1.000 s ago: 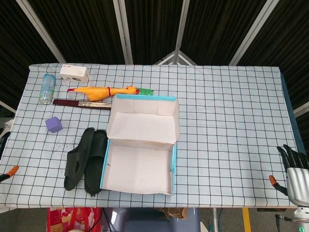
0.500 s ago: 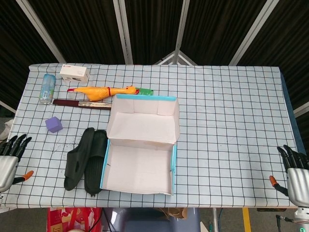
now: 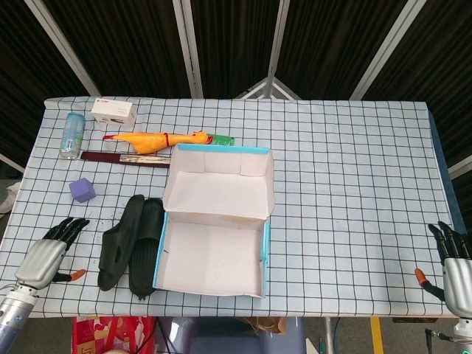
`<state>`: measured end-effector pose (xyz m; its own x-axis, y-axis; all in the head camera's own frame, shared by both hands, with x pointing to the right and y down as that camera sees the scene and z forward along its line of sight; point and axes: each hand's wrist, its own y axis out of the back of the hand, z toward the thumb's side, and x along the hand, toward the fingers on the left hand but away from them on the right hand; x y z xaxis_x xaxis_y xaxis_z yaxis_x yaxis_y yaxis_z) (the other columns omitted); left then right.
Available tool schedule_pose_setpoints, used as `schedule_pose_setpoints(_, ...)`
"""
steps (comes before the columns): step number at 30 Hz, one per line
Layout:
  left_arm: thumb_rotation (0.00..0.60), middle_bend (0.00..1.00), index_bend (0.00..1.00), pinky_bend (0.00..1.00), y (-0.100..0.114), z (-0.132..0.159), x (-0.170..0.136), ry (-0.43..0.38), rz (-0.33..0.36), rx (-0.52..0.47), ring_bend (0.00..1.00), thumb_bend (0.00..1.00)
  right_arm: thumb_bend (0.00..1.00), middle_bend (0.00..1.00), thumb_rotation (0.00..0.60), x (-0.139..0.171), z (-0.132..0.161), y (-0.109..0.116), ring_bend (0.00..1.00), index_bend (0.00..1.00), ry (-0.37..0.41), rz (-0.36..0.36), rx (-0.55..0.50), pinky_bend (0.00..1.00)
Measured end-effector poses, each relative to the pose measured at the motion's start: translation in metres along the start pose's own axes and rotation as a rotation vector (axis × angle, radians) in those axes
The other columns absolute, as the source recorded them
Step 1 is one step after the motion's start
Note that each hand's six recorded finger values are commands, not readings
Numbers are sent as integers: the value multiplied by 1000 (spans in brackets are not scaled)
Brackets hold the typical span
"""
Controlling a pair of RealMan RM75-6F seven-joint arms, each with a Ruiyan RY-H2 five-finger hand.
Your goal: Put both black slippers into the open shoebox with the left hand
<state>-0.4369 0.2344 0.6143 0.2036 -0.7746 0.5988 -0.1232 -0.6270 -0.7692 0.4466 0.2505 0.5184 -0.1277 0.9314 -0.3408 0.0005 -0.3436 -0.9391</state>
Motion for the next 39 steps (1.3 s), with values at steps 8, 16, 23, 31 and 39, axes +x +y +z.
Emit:
schedule_pose_setpoints(8, 600, 97, 46, 146, -3, 1, -2, -52, 42, -55, 31, 91, 254, 118, 600, 0, 1, -1, 167, 138, -1, 5, 4, 137)
schedule_pose_setpoints(16, 600, 100, 47, 146, -12, -8, -2, -91, 96, -71, 31, 91, 254, 118, 600, 0, 2, -3, 167, 138, -2, 12, 8, 137)
schedule_pose_setpoints(23, 529, 100, 47, 146, -18, -12, -5, -102, 91, -109, 31, 64, 254, 118, 600, -1, 3, -4, 167, 139, -4, 20, 11, 137)
schedule_pose_setpoints(31, 468, 91, 37, 145, -31, -13, -1, -104, 66, -174, 30, 50, 254, 118, 600, -1, 2, -4, 167, 139, -8, 23, 11, 137)
schedule_pose_setpoints(39, 465, 90, 36, 145, -45, -10, 11, -112, 51, -204, 29, 41, 253, 118, 600, -1, 1, -5, 167, 138, -11, 27, 8, 137)
